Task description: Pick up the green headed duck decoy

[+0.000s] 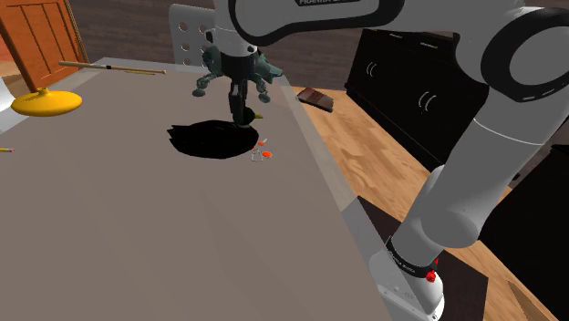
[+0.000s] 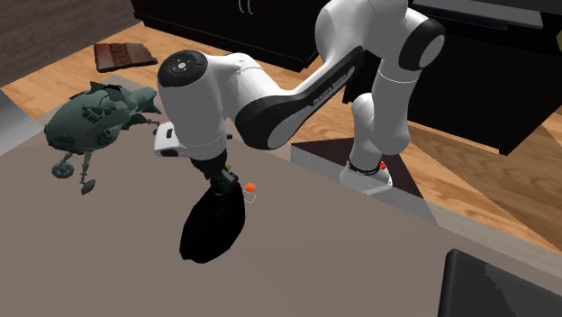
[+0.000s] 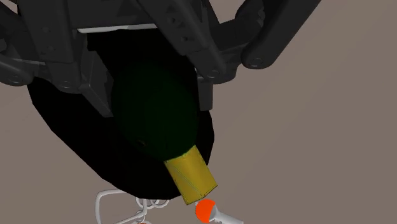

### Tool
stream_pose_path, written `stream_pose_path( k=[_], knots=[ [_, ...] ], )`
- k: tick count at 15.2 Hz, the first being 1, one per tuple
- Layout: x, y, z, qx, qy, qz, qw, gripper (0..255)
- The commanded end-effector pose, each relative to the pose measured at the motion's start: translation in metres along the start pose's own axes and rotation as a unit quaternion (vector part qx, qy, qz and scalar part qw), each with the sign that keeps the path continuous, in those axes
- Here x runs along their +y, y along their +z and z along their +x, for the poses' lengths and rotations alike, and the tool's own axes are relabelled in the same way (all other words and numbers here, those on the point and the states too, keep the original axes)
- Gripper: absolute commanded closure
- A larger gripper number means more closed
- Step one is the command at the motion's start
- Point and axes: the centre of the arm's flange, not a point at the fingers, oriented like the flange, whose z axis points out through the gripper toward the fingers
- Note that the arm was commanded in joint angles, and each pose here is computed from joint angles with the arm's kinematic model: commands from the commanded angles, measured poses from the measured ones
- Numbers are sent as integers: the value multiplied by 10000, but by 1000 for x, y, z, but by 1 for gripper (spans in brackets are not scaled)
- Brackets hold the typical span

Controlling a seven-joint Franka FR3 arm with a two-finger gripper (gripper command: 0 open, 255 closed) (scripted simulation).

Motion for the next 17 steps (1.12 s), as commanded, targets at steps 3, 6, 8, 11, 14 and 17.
stream_pose_path(
  k=[3,6,8,11,14,17],
  knots=[
    [0,1,0,-2,2,0,10000,255],
    [0,1,0,-2,2,0,10000,255],
    [0,1,0,-1,2,0,10000,255],
    [2,-15,0,-1,2,0,10000,255],
    [4,-30,-1,-1,2,0,10000,255],
    [6,-46,-2,-1,2,0,10000,255]
  ],
)
